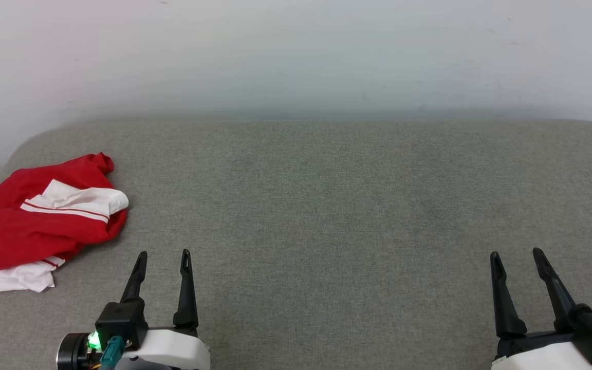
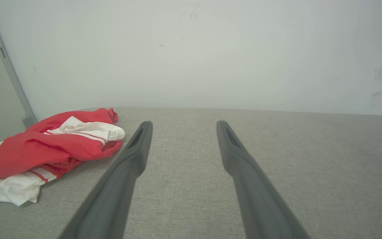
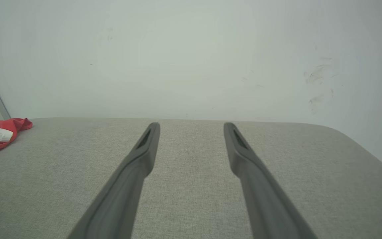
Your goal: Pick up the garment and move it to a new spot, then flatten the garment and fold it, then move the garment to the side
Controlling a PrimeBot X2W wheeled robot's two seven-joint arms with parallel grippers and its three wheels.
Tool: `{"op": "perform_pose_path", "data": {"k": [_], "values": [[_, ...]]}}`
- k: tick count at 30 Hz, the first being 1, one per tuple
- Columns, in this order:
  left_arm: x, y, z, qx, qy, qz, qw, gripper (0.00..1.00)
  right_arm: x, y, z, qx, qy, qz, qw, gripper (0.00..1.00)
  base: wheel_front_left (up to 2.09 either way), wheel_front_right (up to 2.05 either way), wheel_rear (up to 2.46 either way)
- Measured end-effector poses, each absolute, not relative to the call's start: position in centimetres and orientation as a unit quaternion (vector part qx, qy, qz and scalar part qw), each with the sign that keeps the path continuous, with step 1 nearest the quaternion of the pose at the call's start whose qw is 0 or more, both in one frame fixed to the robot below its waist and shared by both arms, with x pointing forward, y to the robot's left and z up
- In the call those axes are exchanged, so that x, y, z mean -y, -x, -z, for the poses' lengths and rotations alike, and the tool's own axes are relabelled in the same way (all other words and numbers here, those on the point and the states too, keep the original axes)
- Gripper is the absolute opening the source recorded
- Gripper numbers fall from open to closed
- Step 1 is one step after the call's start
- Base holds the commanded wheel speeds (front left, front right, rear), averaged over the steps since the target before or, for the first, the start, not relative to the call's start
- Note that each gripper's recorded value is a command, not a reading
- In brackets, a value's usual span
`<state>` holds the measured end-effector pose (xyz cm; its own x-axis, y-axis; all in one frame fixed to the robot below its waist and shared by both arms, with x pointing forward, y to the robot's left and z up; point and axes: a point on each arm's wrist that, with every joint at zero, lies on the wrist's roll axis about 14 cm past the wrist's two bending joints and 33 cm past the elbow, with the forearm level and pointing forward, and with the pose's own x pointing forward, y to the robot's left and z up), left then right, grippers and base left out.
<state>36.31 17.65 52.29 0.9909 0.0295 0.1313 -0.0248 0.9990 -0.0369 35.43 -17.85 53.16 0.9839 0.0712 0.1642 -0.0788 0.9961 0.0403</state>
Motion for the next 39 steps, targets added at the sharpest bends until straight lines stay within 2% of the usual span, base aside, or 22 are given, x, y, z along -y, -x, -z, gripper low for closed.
{"op": "perform_pose_path", "data": {"k": [22,39], "values": [[-18.3,-36.0,-51.3,0.051,0.038,-0.024,0.998,1.0,17.8,-35.5,-52.7,0.074,-0.042,-0.037,0.996,1.0,0.0,0.0,0.0],[-23.8,-33.2,-51.0,0.05,0.05,-0.118,0.99,1.0,12.9,-37.4,-52.2,0.065,-0.045,-0.111,0.991,1.0,0.0,0.0,0.0]]}}
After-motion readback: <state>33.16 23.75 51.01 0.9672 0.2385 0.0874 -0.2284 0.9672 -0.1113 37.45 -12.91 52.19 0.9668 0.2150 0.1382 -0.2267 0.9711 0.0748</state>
